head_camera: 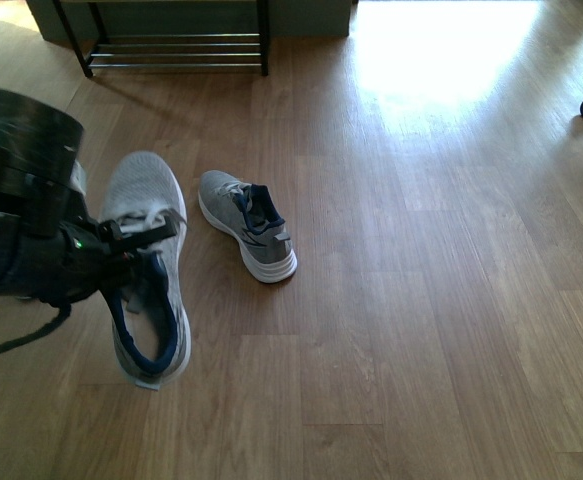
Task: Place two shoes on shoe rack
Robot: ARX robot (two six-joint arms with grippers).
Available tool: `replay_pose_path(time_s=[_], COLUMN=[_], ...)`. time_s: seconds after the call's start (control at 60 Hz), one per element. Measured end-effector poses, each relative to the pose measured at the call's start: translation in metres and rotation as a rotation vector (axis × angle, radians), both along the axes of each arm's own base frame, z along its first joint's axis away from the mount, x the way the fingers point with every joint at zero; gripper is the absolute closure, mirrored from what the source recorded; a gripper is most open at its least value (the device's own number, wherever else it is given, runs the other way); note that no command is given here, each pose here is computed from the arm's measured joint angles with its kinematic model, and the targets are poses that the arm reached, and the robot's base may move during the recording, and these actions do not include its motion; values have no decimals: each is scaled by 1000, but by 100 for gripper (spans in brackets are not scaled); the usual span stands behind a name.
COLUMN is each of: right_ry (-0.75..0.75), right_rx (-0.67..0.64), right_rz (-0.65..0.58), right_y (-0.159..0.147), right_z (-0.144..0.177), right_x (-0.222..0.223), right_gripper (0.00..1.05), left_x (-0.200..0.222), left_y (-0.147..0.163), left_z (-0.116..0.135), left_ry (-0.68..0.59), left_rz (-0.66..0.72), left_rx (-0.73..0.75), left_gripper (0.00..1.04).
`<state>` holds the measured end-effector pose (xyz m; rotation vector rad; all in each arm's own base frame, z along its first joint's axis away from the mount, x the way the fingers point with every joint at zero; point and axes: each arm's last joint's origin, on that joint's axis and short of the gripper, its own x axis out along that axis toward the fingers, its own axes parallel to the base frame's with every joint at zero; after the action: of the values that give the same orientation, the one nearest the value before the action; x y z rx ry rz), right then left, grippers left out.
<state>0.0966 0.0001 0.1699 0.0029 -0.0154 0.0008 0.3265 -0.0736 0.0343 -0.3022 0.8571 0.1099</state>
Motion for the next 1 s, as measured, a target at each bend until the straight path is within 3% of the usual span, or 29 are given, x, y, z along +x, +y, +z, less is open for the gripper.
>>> replay_pose_path(time_s=[0.117, 0.3, 0.367, 0.467, 1.001], right_ry=[0, 0, 0, 0, 0], right_rx=[0, 0, 0, 0, 0], right_rz=[0, 0, 0, 1, -2], right_y=[0, 0, 0, 0, 0], right_z=[0, 0, 0, 0, 0], right_x=[0, 0, 0, 0, 0], right_gripper=[9, 9, 9, 9, 9], left_x=[-40, -106, -150, -178, -179], left_y=[14, 32, 41, 47, 46], left_z=[48, 93, 113, 142, 145], left_ry=[-124, -198, -234, -420, -440], left_rz=[-36, -18, -17, -8, -20], left_rx=[65, 182, 245, 216, 215], left_gripper=[103, 103, 103, 103, 103])
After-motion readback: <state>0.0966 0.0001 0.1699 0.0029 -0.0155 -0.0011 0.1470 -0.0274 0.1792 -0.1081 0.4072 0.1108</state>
